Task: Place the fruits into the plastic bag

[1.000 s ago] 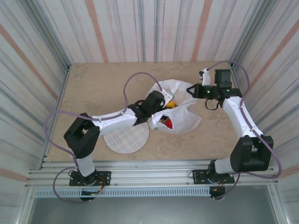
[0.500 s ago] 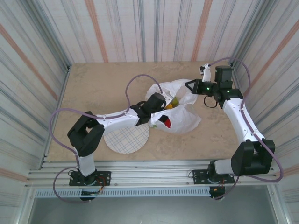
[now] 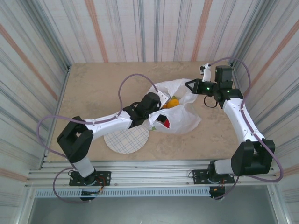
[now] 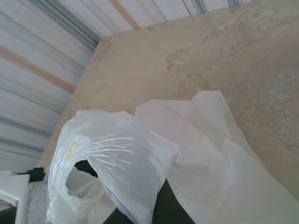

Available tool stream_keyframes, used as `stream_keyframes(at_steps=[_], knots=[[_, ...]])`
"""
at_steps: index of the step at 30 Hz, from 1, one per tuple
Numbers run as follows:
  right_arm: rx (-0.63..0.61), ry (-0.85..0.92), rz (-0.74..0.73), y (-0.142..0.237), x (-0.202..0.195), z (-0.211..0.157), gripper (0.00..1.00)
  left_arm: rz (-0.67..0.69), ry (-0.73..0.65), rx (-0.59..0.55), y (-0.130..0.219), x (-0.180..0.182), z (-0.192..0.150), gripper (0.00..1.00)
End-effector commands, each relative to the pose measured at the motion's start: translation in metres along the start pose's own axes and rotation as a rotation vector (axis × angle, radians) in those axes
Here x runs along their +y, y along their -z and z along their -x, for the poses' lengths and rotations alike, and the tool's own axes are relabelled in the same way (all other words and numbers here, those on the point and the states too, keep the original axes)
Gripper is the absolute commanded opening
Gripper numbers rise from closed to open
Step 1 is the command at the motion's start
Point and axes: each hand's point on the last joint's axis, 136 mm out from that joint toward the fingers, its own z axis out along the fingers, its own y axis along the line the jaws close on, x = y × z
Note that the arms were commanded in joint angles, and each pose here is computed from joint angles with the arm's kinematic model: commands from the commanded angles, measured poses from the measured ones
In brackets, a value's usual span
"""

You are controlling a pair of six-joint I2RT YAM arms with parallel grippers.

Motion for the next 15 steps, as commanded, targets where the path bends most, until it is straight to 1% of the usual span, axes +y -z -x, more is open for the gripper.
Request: stream_keyframes(at_steps=[1,9,15], knots=[[0.007,-0.018,0.006,0.000,-0.003,-0.004,0.00,-0.036,0.020,-0.052,0.019,-0.005,0.012,0.92],[0.012,-0.029,-0.001,0.000,-0.010,-0.007,0.00,-0.089,0.017,-0.063,0.044,-0.010,0.000,0.91],[0.019,-0.034,0.001,-0.004,-0.012,-0.009,0.00,-0.085,0.063,-0.104,0.069,0.004,-0.007,0.90]])
